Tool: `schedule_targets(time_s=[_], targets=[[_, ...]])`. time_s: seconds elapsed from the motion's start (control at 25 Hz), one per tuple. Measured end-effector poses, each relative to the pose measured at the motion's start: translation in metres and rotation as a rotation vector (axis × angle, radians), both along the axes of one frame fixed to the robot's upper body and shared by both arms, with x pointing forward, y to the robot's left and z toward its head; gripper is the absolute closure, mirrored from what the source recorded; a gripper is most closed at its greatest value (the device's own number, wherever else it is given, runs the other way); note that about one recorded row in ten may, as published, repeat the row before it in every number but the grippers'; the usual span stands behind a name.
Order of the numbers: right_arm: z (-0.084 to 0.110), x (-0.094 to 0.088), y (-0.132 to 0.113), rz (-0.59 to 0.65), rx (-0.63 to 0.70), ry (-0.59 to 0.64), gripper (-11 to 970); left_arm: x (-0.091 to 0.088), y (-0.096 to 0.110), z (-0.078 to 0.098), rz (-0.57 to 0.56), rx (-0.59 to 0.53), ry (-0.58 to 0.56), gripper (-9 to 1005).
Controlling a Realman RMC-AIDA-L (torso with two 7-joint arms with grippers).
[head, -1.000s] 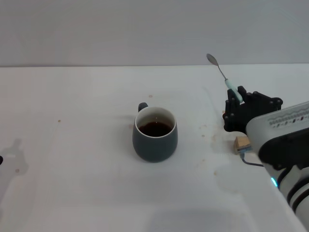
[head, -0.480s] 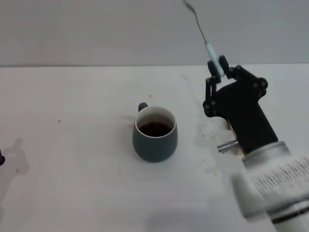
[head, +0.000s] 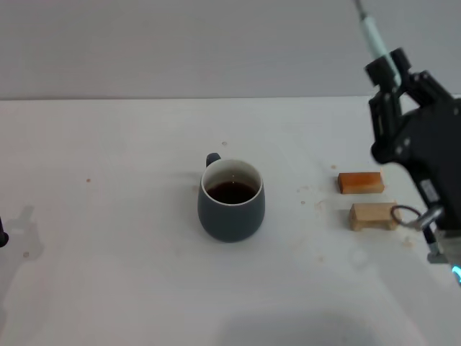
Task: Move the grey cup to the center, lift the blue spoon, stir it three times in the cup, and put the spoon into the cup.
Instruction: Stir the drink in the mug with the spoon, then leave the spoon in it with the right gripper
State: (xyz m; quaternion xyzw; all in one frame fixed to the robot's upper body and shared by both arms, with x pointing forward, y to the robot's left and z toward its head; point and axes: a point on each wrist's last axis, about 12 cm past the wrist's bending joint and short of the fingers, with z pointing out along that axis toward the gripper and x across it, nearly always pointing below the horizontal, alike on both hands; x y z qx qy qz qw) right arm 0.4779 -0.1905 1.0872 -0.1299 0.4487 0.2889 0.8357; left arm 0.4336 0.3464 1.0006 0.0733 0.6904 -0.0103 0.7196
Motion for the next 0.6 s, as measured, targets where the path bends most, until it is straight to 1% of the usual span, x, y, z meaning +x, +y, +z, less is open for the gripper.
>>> schedule_targets(time_s=[0.04, 0.08, 0.12, 0.28, 0.36, 0.44, 0.48, 0.52, 0.6], targets=[[0.002, 0.003, -0.002, 0.004, 0.011, 0.028, 837, 0.0, 0.0, 0.0, 0.001, 0.0, 0.002, 998], [0.005, 0.01, -0.003, 0.013, 0.005, 0.09, 837, 0.0, 0.0, 0.0, 0.001, 0.001, 0.003, 998], [0.005, 0.01, -0.003, 0.013, 0.005, 0.09, 837, 0.0, 0.0, 0.0, 0.001, 0.0, 0.004, 998], [0.016, 0.026, 0.002, 0.025, -0.059, 0.219, 837, -0.001, 0.001, -0.001, 0.005, 0.001, 0.01, 998], [0.024, 0.034, 0.009, 0.027, -0.121, 0.273, 837, -0.001, 0.001, -0.001, 0.005, 0.001, 0.011, 998], [0.034, 0.041, 0.018, 0.022, -0.216, 0.329, 836, -0.001, 0.001, -0.001, 0.005, 0.001, 0.011, 998], [0.049, 0.045, 0.025, 0.011, -0.288, 0.365, 836, -0.001, 0.001, -0.002, 0.006, 0.001, 0.012, 998], [0.049, 0.045, 0.025, 0.011, -0.288, 0.365, 836, -0.001, 0.001, -0.002, 0.005, 0.001, 0.011, 998], [0.064, 0.046, 0.032, -0.005, -0.368, 0.408, 836, -0.001, 0.001, -0.002, 0.005, 0.001, 0.012, 998]])
